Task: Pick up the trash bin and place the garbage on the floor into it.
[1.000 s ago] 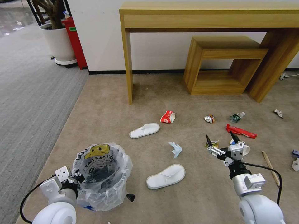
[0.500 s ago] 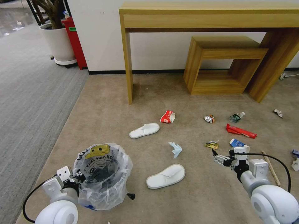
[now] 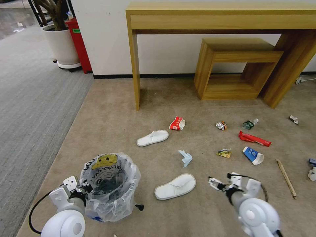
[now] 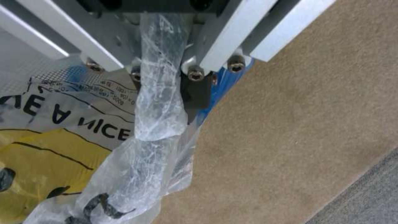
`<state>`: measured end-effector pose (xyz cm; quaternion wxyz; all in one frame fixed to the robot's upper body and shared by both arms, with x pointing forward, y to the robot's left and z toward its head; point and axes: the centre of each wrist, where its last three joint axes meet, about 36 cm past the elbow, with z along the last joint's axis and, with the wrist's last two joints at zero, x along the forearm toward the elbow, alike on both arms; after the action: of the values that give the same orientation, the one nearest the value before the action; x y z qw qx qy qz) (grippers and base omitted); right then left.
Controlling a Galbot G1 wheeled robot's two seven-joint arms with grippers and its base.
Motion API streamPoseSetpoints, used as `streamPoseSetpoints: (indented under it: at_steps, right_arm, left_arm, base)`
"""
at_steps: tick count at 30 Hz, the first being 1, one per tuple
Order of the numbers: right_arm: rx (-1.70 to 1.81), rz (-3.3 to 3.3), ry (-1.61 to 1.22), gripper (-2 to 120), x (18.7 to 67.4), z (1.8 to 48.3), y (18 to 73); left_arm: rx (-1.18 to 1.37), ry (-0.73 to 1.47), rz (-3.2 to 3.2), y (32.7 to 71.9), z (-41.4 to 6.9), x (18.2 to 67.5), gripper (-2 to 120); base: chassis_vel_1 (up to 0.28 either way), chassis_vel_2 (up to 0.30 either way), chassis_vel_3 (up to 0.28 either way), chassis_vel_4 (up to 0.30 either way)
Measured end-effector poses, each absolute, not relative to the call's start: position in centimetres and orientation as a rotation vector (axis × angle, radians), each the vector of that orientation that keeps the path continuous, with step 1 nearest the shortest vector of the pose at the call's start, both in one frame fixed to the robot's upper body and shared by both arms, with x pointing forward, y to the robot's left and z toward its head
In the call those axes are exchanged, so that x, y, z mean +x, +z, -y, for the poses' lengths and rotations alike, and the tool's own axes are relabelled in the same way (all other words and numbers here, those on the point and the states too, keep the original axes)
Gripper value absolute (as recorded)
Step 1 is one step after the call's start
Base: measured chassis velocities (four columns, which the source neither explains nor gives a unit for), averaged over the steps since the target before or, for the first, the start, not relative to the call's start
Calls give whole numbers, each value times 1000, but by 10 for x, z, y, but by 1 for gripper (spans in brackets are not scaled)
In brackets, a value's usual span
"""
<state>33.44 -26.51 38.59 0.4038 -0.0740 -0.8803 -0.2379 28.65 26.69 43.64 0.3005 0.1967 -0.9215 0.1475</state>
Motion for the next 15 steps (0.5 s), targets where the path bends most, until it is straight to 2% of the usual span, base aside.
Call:
streamPoseSetpoints:
  at_steps: [15]
  right_arm:
    - [-228,2116,-747,100,380,247,349]
  left_arm:
    - [552,373,2430,431,-270,280,1]
  base:
    - [0,0,0,0]
